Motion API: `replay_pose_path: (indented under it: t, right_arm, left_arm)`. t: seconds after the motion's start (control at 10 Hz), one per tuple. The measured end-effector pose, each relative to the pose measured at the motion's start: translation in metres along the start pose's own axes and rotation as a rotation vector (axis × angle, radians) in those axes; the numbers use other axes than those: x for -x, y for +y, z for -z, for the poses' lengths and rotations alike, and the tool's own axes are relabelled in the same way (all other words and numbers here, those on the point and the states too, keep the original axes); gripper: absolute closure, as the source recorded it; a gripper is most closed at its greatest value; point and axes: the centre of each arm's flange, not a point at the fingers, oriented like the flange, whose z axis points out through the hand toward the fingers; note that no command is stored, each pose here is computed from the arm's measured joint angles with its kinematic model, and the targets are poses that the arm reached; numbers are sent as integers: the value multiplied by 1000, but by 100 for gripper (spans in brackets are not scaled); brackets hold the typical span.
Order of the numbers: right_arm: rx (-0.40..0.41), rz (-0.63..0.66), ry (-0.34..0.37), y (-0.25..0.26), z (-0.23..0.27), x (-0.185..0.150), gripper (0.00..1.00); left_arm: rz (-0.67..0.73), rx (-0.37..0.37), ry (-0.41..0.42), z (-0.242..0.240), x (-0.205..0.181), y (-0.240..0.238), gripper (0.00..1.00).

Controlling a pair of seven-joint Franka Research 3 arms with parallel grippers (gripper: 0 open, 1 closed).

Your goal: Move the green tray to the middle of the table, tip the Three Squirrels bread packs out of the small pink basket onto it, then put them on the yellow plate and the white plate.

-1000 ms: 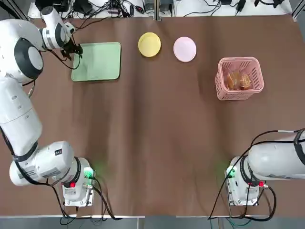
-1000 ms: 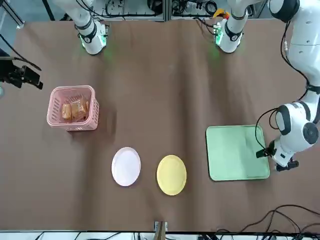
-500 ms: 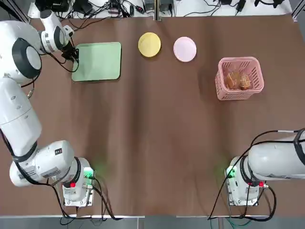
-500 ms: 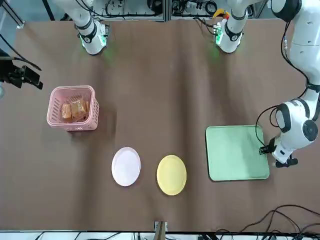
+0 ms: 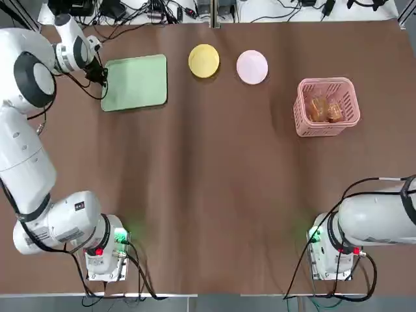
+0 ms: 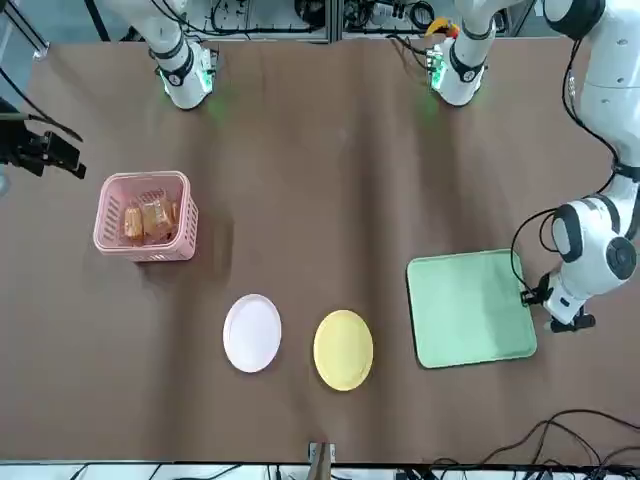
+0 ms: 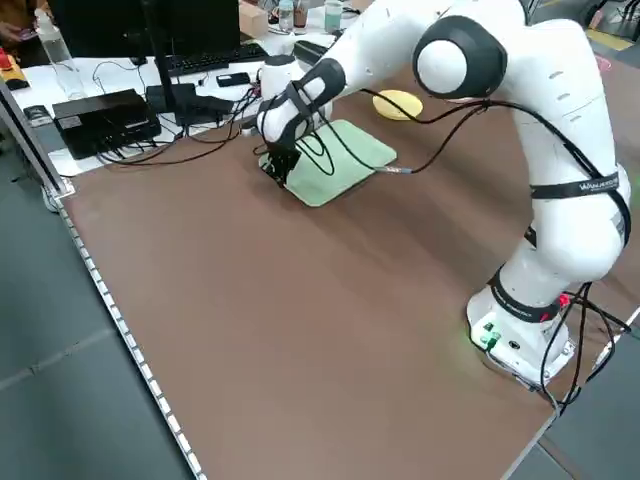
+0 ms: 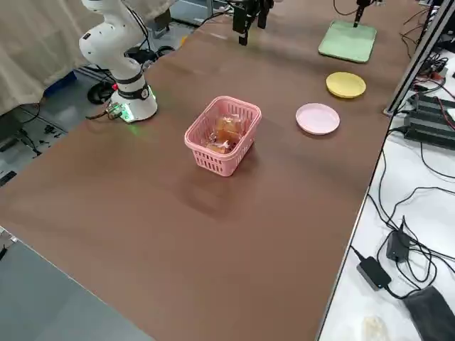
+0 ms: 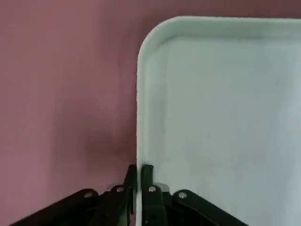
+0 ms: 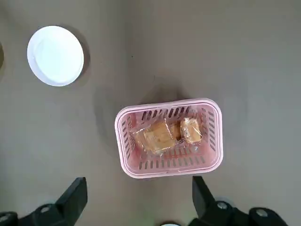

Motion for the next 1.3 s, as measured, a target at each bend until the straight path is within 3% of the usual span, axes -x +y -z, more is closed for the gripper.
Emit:
replay_pose_path:
  t: [0.3, 0.6, 0.9, 1.1, 1.3]
  right_arm:
    - [0, 0, 0, 0, 0, 0, 1]
    - [0, -1, -1, 0, 0, 0, 1]
    - [1, -2, -9, 1, -1, 1, 1]
    - [2, -4, -20, 2, -3, 2, 1]
    - [3, -7, -23, 4, -3, 2, 1]
  left_arm:
    - [-51, 15, 0, -1, 61, 37, 92]
    - [-128, 17, -71, 3, 143, 78, 92]
    - [-227, 43, -122, -5, 188, 150, 92]
    - [-198, 71, -139, -3, 212, 226, 94]
    - [-122, 109, -143, 3, 250, 341, 94]
